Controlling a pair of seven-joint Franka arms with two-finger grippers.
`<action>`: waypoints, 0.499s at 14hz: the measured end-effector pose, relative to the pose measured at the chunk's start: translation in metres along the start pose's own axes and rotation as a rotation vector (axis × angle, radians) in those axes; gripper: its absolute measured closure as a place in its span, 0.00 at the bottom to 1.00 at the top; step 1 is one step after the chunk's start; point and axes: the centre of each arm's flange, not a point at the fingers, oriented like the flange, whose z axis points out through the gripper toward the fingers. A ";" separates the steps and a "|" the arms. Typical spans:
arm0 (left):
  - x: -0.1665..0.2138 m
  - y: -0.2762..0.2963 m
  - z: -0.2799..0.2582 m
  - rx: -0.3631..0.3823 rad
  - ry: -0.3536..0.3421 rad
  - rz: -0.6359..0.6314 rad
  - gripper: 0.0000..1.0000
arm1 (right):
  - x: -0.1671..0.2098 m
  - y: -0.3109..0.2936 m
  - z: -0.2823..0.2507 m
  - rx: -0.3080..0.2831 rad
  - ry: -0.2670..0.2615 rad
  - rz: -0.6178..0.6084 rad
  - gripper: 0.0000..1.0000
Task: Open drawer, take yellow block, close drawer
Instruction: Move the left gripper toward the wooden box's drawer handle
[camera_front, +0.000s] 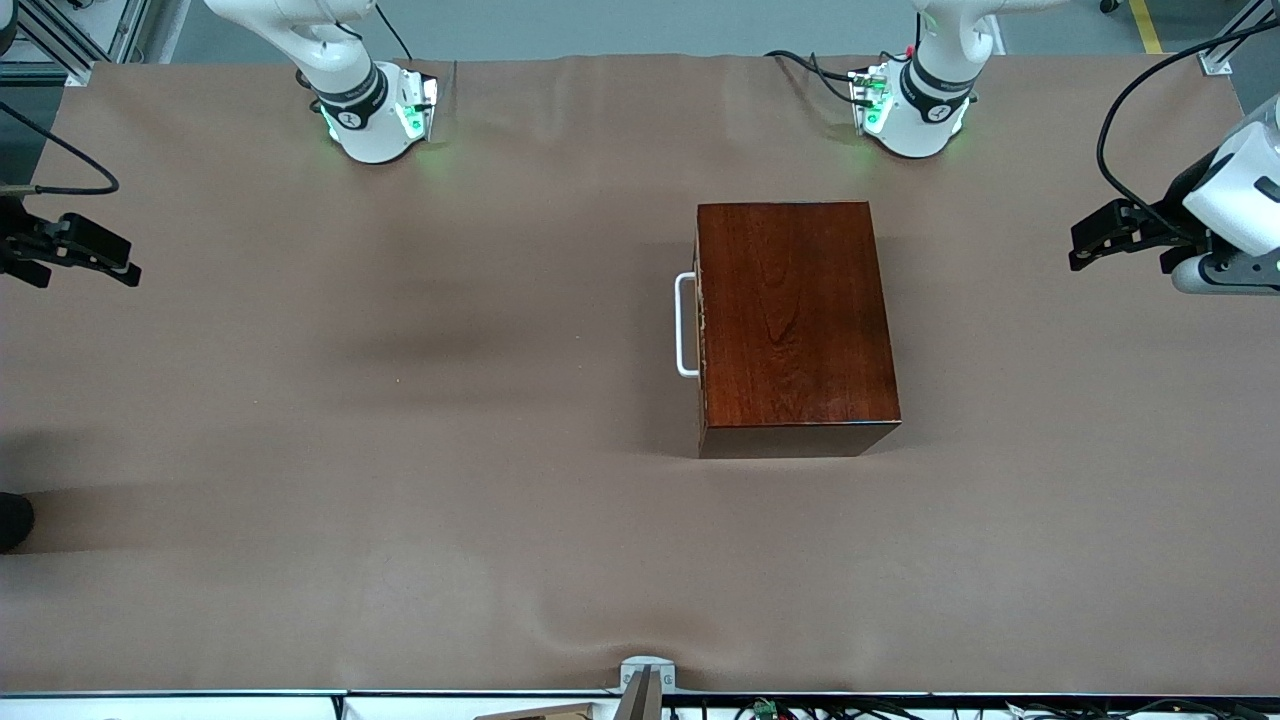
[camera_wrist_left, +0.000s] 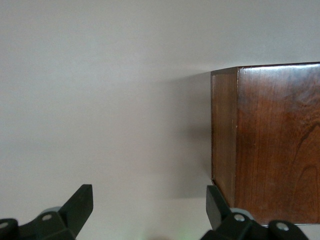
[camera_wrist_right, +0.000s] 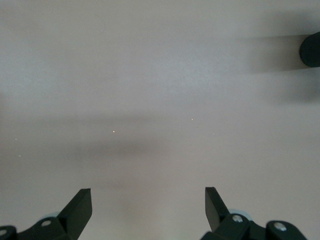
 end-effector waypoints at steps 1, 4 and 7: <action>0.000 0.000 0.000 0.000 0.000 0.000 0.00 | 0.000 0.000 0.000 0.000 0.000 0.000 0.00; 0.000 0.001 0.000 0.000 0.000 0.003 0.00 | 0.000 0.000 0.000 0.000 0.000 0.000 0.00; 0.000 0.002 0.000 0.000 0.001 0.004 0.00 | 0.000 0.000 0.000 0.000 0.000 0.000 0.00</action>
